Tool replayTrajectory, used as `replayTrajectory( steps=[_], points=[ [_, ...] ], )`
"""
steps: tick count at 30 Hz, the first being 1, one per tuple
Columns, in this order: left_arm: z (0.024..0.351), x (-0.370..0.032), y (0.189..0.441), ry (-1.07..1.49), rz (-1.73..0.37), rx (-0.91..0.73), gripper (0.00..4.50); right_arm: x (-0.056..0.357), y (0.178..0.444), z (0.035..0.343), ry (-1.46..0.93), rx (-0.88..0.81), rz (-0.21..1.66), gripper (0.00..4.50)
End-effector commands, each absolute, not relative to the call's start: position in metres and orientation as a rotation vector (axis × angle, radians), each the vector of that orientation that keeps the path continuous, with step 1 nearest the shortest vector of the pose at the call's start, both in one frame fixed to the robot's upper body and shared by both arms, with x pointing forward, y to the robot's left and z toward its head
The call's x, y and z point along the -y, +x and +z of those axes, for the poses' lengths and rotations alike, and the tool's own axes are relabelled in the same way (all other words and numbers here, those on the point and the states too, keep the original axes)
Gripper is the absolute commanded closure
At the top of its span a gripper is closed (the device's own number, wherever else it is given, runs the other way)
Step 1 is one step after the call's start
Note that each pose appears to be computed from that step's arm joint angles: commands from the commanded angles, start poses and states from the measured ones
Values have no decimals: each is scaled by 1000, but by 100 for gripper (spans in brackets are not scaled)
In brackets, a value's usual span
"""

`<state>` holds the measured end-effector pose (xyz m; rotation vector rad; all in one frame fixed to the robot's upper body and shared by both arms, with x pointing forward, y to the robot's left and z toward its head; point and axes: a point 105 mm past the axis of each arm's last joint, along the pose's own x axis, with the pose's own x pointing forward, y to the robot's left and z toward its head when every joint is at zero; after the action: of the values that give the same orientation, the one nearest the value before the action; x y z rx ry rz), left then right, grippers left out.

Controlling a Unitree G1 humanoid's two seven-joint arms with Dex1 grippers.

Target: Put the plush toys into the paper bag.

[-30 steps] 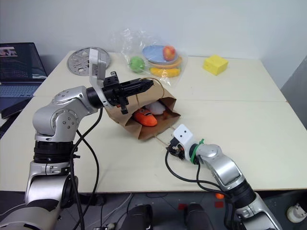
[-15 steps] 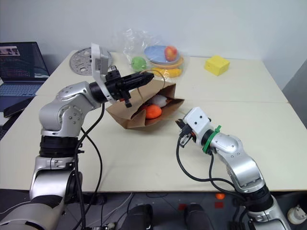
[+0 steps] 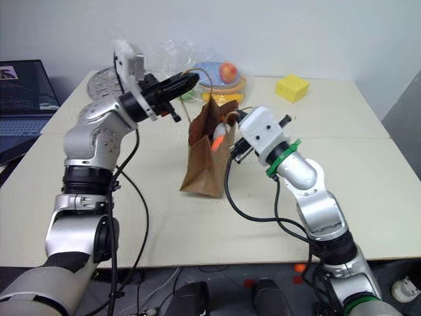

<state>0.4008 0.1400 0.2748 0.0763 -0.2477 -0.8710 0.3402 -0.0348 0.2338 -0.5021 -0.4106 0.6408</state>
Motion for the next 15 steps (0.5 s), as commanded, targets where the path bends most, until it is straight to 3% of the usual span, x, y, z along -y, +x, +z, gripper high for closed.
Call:
replayTrajectory(
  steps=[1, 8, 10, 15],
  points=[
    [278, -143, 389, 130, -874, 272, 450, 12, 339, 231, -502, 420, 739, 447],
    [277, -147, 378, 101, -855, 259, 450, 8, 339, 240, -520, 470, 794, 447],
    [278, -149, 371, 88, -859, 262, 410, 12, 338, 245, -518, 487, 812, 450],
    [287, -156, 346, 69, -833, 296, 272, 24, 334, 257, -513, 517, 845, 317]
  ],
)
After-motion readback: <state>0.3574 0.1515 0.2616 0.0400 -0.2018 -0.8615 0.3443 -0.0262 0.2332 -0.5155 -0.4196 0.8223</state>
